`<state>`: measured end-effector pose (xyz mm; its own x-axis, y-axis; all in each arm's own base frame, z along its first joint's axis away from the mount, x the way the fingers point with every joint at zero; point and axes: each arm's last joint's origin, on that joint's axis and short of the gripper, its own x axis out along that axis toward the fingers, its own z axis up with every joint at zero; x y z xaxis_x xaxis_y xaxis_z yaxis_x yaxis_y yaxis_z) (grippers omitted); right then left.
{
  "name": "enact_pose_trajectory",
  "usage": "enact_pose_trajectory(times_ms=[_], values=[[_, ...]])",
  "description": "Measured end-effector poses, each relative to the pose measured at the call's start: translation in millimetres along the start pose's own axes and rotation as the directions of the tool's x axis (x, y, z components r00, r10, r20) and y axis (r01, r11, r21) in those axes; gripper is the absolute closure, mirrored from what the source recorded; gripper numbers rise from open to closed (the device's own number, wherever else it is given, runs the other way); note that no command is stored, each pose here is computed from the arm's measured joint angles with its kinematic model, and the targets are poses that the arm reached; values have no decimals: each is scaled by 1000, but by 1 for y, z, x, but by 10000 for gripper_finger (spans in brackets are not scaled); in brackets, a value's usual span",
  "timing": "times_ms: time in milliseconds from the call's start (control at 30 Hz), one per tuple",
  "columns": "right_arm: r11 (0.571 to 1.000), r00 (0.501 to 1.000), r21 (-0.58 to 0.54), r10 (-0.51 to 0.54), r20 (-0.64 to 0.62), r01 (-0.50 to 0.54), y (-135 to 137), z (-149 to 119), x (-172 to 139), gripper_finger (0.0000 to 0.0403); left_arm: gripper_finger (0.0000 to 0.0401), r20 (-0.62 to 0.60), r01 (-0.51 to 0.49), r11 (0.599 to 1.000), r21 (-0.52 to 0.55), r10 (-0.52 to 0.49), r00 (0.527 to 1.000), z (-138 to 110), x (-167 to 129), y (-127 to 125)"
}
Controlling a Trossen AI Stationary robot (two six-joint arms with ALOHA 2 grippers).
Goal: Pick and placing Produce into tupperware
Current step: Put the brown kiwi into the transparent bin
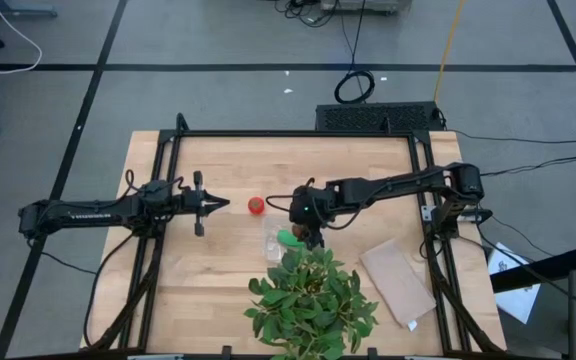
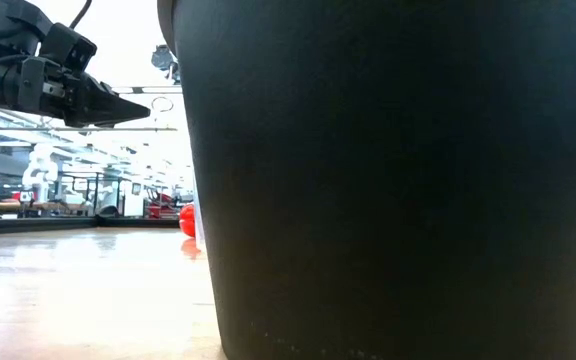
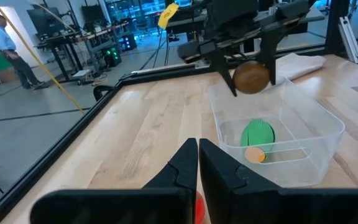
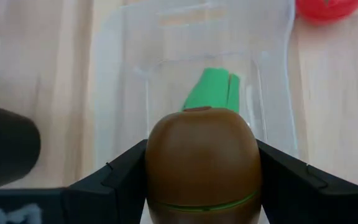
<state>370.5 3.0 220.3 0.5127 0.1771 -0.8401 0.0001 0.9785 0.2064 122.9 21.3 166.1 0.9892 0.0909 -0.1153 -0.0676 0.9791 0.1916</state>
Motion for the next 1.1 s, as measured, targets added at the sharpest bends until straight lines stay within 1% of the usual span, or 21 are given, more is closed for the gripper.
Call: enact_pose_trajectory(times_ms=[100, 200, 300, 367, 500, 567, 667, 933, 1100], values=[[999, 1000, 39, -31, 0, 31, -2, 0, 0, 170, 380, 0, 0, 1000, 0, 0, 1000, 0, 0, 0], [998, 999, 43, -37, 3, 37, -3, 0, 0, 170, 380, 0, 0, 1000, 0, 0, 1000, 0, 0, 0], [998, 999, 34, -44, -4, 44, -3, 0, 5, 170, 380, 0, 0, 1000, 0, 0, 1000, 0, 0, 0], [999, 998, 23, -45, -33, 46, -2, -3, 7, 170, 380, 0, 0, 1000, 0, 0, 1000, 0, 0, 0], [999, 998, -20, -47, -41, 46, 2, -4, 14, 170, 380, 0, 0, 1000, 0, 0, 1000, 0, 0, 0], [999, 996, -22, -50, -70, 49, 1, -6, 15, 170, 380, 0, 0, 1000, -1, 0, 1000, 0, 0, 0], [998, 997, -24, -51, -50, 50, 1, -4, 13, 170, 380, 0, 0, 1000, -1, 0, 1000, 0, 0, 0], [998, 995, -22, -52, -84, 50, 1, -7, 13, 170, 380, -1, 0, 1000, -1, 0, 1000, 0, 0, 0], [998, 995, -22, -52, -85, 51, 1, -7, 13, 170, 380, -1, 1, 1000, -1, -1, 1000, 0, 0, 0]])
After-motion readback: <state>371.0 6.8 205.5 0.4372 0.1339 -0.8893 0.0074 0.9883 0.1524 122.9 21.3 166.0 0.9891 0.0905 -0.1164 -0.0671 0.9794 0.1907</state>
